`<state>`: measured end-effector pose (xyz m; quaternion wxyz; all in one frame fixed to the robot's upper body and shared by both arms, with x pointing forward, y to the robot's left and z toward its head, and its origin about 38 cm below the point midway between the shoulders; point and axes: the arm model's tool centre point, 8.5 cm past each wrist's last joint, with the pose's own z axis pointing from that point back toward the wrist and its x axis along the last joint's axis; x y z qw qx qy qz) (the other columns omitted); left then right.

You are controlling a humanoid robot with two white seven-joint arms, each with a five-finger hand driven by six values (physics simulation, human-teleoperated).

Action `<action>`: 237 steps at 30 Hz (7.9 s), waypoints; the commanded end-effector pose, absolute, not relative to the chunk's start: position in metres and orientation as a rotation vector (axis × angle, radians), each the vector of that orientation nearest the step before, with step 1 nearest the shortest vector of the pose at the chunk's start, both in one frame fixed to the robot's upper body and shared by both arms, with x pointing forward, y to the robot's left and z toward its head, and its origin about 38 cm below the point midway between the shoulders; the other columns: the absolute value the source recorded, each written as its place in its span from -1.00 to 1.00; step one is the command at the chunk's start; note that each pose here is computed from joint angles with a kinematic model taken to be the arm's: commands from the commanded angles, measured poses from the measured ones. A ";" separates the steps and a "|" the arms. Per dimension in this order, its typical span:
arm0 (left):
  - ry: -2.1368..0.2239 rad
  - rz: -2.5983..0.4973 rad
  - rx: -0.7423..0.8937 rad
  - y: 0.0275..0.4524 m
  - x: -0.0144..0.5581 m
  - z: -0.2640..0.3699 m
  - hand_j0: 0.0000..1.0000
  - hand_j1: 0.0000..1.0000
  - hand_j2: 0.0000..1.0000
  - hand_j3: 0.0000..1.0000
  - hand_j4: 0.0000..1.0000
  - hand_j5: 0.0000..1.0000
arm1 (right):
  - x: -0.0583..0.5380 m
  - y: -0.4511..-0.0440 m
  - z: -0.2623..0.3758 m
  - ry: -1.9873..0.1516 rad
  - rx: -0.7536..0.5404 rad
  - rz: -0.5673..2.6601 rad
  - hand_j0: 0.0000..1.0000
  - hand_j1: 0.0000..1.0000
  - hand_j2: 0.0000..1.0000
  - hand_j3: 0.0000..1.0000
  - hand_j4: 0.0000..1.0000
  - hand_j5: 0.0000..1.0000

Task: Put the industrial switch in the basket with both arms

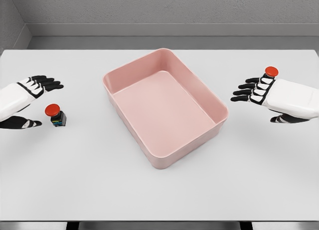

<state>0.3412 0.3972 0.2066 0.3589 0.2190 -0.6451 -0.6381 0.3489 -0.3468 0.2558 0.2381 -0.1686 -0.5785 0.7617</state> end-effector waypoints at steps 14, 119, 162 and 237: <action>-1.638 -1.607 0.515 0.391 0.359 0.180 1.00 1.00 1.00 1.00 1.00 1.00 | 0.418 -0.408 0.263 -1.413 -0.767 1.755 1.00 1.00 1.00 1.00 1.00 1.00; -1.645 -1.700 0.424 0.373 0.383 0.214 -0.12 -0.12 -0.12 -0.12 -0.12 -0.12 | 0.526 -0.398 0.184 -1.114 -0.726 1.726 -0.09 -0.09 -0.09 -0.09 -0.09 -0.09; -2.017 -1.809 0.333 0.268 0.375 0.278 -0.11 -0.11 -0.11 -0.11 -0.11 -0.11 | 0.489 -0.370 0.253 -1.256 -0.733 1.970 -0.09 -0.09 -0.09 -0.09 -0.09 -0.09; -1.852 -1.746 0.412 0.339 0.386 0.295 1.00 1.00 1.00 1.00 1.00 1.00 | 0.428 -0.209 0.299 -1.625 -0.613 2.256 -0.09 -0.09 -0.09 -0.09 -0.09 -0.09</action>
